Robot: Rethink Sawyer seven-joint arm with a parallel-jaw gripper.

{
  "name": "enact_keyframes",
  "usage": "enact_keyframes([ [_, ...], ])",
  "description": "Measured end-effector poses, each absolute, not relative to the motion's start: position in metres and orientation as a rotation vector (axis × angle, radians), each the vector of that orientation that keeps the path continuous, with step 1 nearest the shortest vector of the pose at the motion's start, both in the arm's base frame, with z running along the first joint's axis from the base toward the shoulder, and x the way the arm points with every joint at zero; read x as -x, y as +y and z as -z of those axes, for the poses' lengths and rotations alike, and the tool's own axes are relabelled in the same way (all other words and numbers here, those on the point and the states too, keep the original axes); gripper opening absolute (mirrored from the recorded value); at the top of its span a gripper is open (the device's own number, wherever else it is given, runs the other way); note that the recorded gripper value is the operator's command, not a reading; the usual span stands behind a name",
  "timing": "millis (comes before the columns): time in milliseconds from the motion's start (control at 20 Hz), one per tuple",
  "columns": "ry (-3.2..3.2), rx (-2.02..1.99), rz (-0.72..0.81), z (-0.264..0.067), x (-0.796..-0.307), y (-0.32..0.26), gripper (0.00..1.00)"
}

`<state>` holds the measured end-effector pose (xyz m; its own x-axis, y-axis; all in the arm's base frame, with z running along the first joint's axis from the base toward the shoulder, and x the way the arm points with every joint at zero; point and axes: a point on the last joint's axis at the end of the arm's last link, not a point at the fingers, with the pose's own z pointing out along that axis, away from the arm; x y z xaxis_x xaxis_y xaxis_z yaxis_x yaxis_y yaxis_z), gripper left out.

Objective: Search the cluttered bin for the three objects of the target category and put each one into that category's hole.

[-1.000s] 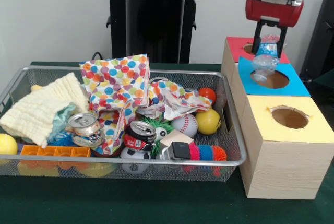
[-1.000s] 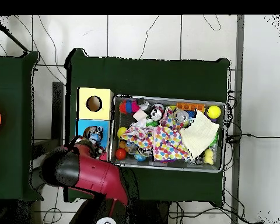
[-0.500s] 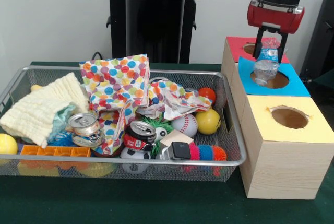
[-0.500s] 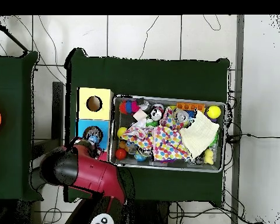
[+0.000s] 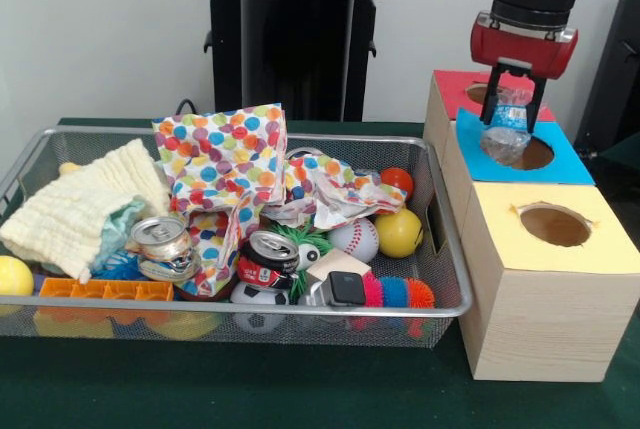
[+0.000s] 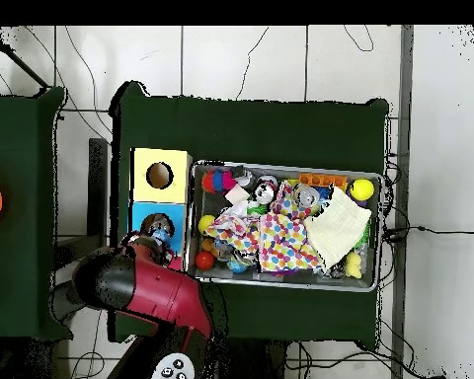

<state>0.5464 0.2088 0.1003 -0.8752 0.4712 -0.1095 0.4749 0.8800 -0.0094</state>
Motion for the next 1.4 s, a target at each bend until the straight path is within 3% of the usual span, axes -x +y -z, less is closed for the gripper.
enact_keyframes([
  [500,2.938,-0.735,0.062,-0.101,-0.548,0.211,0.0],
  [550,2.936,-0.724,0.07,-0.101,-0.548,0.212,1.0],
  [1400,2.916,-0.702,0.062,-0.107,-0.558,0.217,1.0],
])
